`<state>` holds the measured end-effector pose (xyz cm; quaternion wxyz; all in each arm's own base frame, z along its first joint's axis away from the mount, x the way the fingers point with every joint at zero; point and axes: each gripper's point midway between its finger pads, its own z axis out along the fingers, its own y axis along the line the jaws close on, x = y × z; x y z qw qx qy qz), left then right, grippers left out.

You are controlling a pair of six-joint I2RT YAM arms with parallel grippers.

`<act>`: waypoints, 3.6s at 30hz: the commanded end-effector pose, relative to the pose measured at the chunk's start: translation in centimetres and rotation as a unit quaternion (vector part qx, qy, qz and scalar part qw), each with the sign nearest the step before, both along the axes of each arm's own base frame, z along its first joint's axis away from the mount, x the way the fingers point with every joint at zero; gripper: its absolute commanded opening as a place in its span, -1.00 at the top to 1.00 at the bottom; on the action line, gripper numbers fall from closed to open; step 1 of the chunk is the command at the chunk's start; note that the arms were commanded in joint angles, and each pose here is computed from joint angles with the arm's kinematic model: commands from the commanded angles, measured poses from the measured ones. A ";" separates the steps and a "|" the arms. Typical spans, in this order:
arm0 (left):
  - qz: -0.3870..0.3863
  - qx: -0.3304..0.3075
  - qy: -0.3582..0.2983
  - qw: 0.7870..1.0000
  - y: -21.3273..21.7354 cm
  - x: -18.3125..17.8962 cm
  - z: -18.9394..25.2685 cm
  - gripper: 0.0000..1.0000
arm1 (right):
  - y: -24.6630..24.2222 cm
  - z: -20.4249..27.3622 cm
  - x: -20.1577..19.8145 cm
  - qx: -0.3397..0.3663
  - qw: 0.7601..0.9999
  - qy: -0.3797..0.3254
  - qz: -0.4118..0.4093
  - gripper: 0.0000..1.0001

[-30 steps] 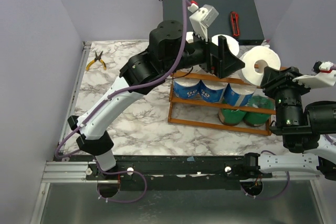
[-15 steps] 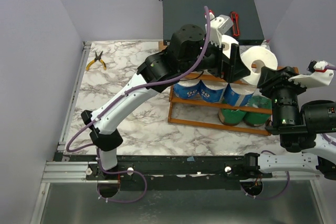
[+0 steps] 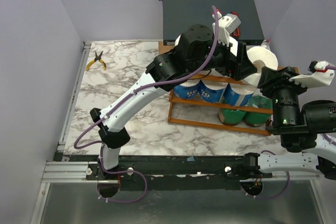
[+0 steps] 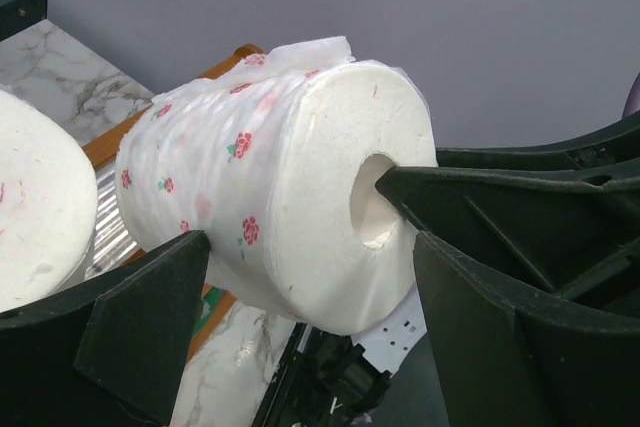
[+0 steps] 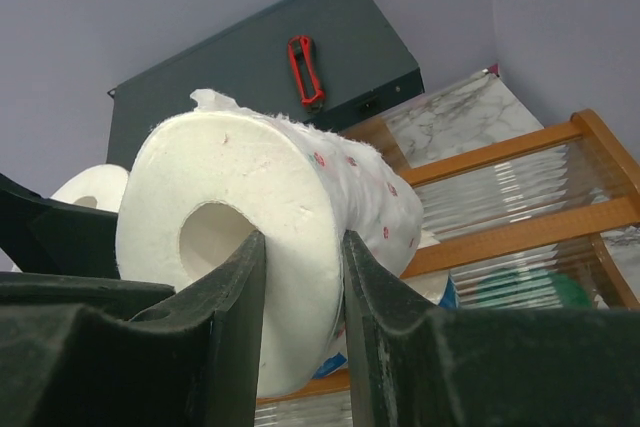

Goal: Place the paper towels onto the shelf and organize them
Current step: Place the paper towel on the shelf.

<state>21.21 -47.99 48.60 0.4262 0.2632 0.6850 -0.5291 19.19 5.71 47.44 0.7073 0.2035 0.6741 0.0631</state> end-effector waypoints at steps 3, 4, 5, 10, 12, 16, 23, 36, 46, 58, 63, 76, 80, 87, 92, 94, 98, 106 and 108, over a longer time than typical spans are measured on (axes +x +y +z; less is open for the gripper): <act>0.008 -0.010 -0.001 1.000 -1.3 0.5 0.0 -0.63 | -2.5 -2.5 -1.4 0.052 0.995 0.074 -0.051 0.47; 0.010 -0.011 -0.002 1.000 -1.4 0.6 0.0 -0.57 | -2.5 -2.5 -1.4 0.053 0.995 0.074 -0.049 0.47; 0.011 -0.011 -0.004 1.000 -1.4 0.7 0.0 -0.53 | -2.5 -2.6 -1.4 0.053 0.995 0.074 -0.049 0.47; 0.013 -0.015 -0.010 1.000 -1.9 0.9 0.0 -0.26 | -2.7 -2.6 -1.5 0.054 0.995 0.075 -0.047 0.47; 0.010 -0.017 -0.011 1.000 -2.2 0.8 -0.1 -0.18 | -2.6 -2.5 -1.5 0.052 0.995 0.075 -0.045 0.47; 0.004 -0.020 -0.014 1.000 -2.7 0.7 -0.1 0.11 | -2.3 -2.5 -1.5 0.049 0.995 0.077 -0.041 0.47; -0.002 -0.039 -0.010 0.999 -3.2 0.5 0.4 0.48 | -2.7 -2.4 -1.6 0.055 0.995 0.079 -0.033 0.19; 0.030 -0.059 0.021 0.998 -2.8 2.4 0.3 0.78 | -3.1 -2.0 -1.8 0.064 0.994 0.080 -0.022 -0.74; 0.064 -0.073 0.043 0.994 -2.1 5.9 0.3 0.78 | -2.9 -0.9 -1.7 0.066 0.995 0.074 -0.018 -1.00; 0.078 -0.078 0.059 0.992 -3.2 8.0 -1.0 0.79 | -3.3 -1.9 -1.8 0.073 0.994 0.076 -0.020 -1.00; 0.076 -0.068 0.066 0.993 -3.3 8.0 -1.9 0.63 | -3.2 -1.9 -1.8 0.070 0.995 0.075 -0.019 -1.00; 0.077 -0.069 0.065 0.993 -3.0 7.8 -1.6 -0.27 | -3.2 -2.2 -1.8 0.073 0.994 0.078 -0.021 -1.00; 0.076 -0.072 0.061 0.993 -2.9 7.6 -1.2 -0.33 | -3.3 -2.3 -1.8 0.072 0.994 0.078 -0.021 -1.00; 0.079 -0.068 0.056 0.993 -2.8 7.6 -1.3 -0.34 | -2.6 -2.8 -1.8 0.025 0.995 0.091 -0.020 -0.92; 0.080 -0.067 0.054 0.993 -2.7 7.5 -1.3 -0.34 | -2.7 -3.3 -1.8 0.033 0.995 0.089 -0.022 -0.60; 0.081 -0.068 0.051 0.993 -2.5 7.5 -1.1 -0.34 | -2.5 -3.4 -1.8 0.030 0.995 0.090 -0.022 -0.51; 0.078 -0.071 0.049 0.993 -2.3 7.2 -0.6 -0.37 | -1.9 -3.3 -1.7 0.023 0.995 0.093 -0.016 -0.51; 0.068 -0.082 0.033 0.994 -1.5 5.5 1.2 -0.49 | -2.1 -3.1 -1.7 0.032 0.995 0.092 -0.013 -0.61; 0.067 -0.084 0.030 0.994 -1.4 5.2 1.5 -0.51 | -2.2 -3.2 -1.8 0.034 0.995 0.092 -0.013 -0.60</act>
